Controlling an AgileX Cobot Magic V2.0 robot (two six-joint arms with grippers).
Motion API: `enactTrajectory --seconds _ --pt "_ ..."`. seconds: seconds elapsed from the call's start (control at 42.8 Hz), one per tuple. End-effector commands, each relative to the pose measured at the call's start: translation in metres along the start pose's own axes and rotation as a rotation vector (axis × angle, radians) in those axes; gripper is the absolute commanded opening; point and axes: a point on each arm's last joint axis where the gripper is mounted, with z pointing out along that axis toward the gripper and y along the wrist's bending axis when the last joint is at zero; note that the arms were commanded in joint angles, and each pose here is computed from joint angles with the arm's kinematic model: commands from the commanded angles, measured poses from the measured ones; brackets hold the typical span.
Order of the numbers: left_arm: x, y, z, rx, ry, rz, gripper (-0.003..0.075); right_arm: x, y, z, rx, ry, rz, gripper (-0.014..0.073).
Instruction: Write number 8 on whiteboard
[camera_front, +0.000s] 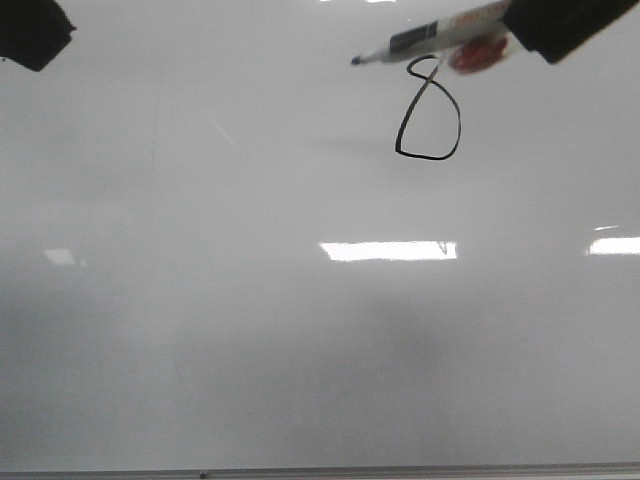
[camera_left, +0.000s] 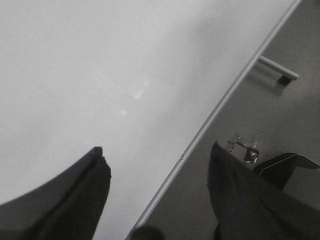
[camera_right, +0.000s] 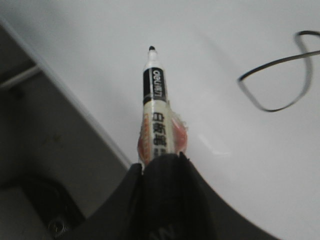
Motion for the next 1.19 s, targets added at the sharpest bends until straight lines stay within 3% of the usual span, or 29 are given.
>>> enactTrajectory --seconds 0.0,0.187,0.351,0.631,0.865,0.982,1.169 --pt "-0.018 -0.016 -0.005 0.058 -0.109 0.091 0.0433 -0.002 0.017 -0.015 -0.063 -0.013 -0.140 -0.0067" --pt "-0.030 -0.050 0.015 0.237 -0.124 0.212 0.0505 0.001 0.038 -0.016 -0.173 0.036 -0.224 -0.0067" --pt "-0.040 -0.073 0.037 0.356 -0.148 0.293 0.0503 -0.001 0.045 -0.016 -0.206 0.019 -0.251 -0.0067" --pt "-0.051 -0.085 0.074 0.364 -0.185 0.383 0.0491 -0.002 0.046 -0.016 -0.217 0.012 -0.238 -0.0067" --pt "-0.053 -0.083 0.087 0.349 -0.180 0.384 0.0484 -0.002 0.047 -0.016 -0.225 0.008 -0.230 -0.0067" --pt "-0.052 -0.084 0.087 0.358 -0.178 0.394 0.0385 -0.002 0.047 -0.016 -0.225 0.008 -0.230 -0.0067" --pt "-0.052 -0.084 0.087 0.358 -0.178 0.394 0.0152 -0.002 0.046 -0.016 -0.225 0.009 -0.230 -0.0067"
